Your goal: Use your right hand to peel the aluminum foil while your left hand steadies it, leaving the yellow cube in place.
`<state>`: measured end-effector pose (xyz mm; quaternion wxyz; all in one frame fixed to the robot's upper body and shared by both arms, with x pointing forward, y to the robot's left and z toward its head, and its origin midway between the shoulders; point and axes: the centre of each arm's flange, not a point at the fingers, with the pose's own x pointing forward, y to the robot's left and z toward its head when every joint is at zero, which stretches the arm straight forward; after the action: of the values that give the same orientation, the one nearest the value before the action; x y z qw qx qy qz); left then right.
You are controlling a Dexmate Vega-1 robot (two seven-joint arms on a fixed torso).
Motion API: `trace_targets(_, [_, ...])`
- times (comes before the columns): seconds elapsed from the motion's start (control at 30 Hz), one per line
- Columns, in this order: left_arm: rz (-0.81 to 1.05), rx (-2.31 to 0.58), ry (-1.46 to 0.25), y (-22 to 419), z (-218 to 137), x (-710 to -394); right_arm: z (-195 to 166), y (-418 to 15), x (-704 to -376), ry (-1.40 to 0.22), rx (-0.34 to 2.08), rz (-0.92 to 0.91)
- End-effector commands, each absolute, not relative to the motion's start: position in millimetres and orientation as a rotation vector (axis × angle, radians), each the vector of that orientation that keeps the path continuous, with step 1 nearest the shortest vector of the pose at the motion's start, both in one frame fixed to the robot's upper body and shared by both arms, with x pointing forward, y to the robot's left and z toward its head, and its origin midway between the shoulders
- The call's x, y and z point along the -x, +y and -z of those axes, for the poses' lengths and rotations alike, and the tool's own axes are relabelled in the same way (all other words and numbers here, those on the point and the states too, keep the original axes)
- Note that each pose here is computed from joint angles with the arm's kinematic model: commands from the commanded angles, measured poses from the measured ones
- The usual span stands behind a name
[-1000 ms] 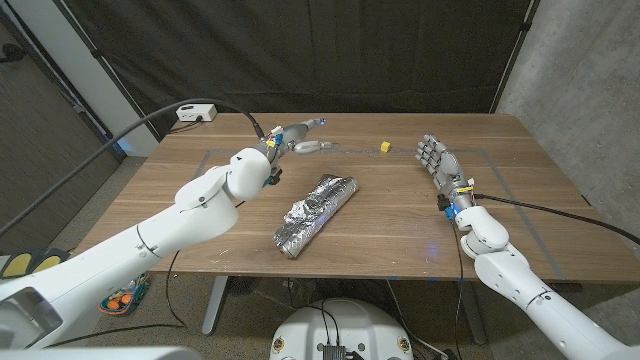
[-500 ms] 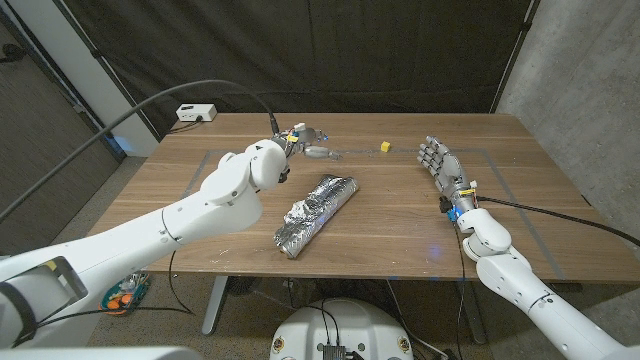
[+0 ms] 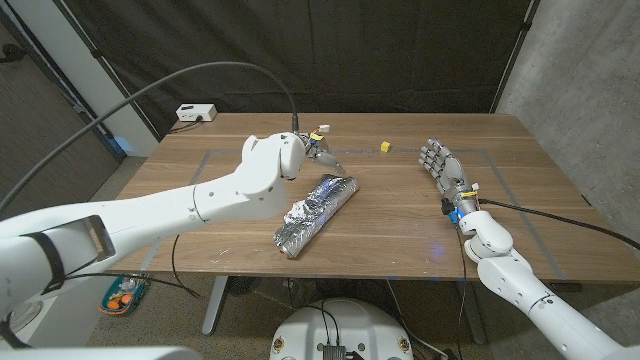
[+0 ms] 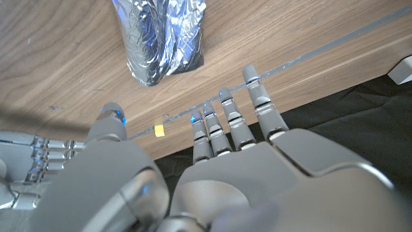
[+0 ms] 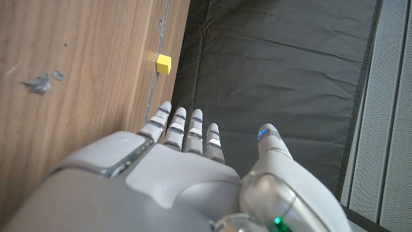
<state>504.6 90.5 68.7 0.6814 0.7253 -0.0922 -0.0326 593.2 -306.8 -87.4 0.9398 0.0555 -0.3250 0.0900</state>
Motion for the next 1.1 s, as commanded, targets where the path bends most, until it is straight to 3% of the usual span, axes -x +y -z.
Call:
trace_targets(0.03, [0.079,-1.77,-0.074,70.5,-65.7,-511.3,92.8,-311.6,-595.1,-0.657,-0.124,-0.181])
trace_targets(1.1, [0.138,-1.942,0.155,21.1,-18.5,-545.1,106.7,-321.2,-604.0,-0.634,-0.15,-0.19])
